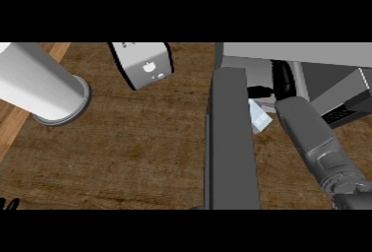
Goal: Pick up the milk, place it into the microwave and close the microwave
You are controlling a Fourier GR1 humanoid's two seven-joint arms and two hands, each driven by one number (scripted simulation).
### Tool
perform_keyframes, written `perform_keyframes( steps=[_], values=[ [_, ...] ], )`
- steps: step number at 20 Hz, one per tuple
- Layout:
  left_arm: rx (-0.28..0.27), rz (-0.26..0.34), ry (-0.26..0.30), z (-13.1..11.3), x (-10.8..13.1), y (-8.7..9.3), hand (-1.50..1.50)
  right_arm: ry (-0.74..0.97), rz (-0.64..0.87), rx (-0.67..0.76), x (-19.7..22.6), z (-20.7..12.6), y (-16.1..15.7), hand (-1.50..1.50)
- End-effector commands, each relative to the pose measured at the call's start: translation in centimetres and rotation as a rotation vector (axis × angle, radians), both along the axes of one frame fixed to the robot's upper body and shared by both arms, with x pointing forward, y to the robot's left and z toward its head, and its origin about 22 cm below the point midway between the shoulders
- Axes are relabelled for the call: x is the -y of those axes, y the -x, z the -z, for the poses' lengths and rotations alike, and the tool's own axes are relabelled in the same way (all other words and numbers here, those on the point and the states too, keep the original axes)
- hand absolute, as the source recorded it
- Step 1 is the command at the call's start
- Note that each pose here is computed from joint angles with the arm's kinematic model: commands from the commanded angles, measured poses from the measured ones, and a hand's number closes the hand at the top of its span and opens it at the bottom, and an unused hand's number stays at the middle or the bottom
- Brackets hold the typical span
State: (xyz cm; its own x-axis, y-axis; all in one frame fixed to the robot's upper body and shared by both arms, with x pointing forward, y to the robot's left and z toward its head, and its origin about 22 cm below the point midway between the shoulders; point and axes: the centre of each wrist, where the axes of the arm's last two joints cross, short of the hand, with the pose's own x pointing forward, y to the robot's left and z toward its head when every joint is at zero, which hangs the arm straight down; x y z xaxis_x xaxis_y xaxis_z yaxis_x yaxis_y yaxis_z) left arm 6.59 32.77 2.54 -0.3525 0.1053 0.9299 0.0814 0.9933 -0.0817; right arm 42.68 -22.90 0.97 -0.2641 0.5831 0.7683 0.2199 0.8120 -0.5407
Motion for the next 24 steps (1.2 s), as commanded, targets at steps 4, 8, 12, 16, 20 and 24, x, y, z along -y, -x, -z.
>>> perform_keyframes(
  steps=[4, 8, 12, 16, 20, 24],
  values=[
    [-0.014, 0.049, 0.019, 0.2, 2.3, -0.1, -1.5, -0.127, -0.099, 0.02, -0.1, 1.0, 0.6, -1.5],
    [0.0, 0.068, 0.001, -0.5, 3.5, -0.9, -1.5, -0.185, -0.17, -0.008, -0.2, 2.3, 1.3, -1.5],
    [-0.007, 0.109, -0.012, -1.3, 4.3, 0.2, -1.5, -0.236, -0.168, -0.043, 0.4, 5.5, 3.6, -1.5],
    [-0.019, 0.145, -0.017, -0.4, 6.0, -2.0, -1.5, -0.306, -0.227, -0.037, 2.6, 5.6, 4.0, -1.5],
    [-0.017, 0.16, -0.066, -0.1, 7.4, -3.2, -1.5, -0.312, -0.259, -0.05, -0.2, 8.8, 6.4, -1.5],
    [-0.029, 0.215, -0.038, -1.3, 8.9, -4.5, -1.5, -0.37, -0.284, -0.069, 2.1, 8.3, 6.6, -1.5]
  ],
)
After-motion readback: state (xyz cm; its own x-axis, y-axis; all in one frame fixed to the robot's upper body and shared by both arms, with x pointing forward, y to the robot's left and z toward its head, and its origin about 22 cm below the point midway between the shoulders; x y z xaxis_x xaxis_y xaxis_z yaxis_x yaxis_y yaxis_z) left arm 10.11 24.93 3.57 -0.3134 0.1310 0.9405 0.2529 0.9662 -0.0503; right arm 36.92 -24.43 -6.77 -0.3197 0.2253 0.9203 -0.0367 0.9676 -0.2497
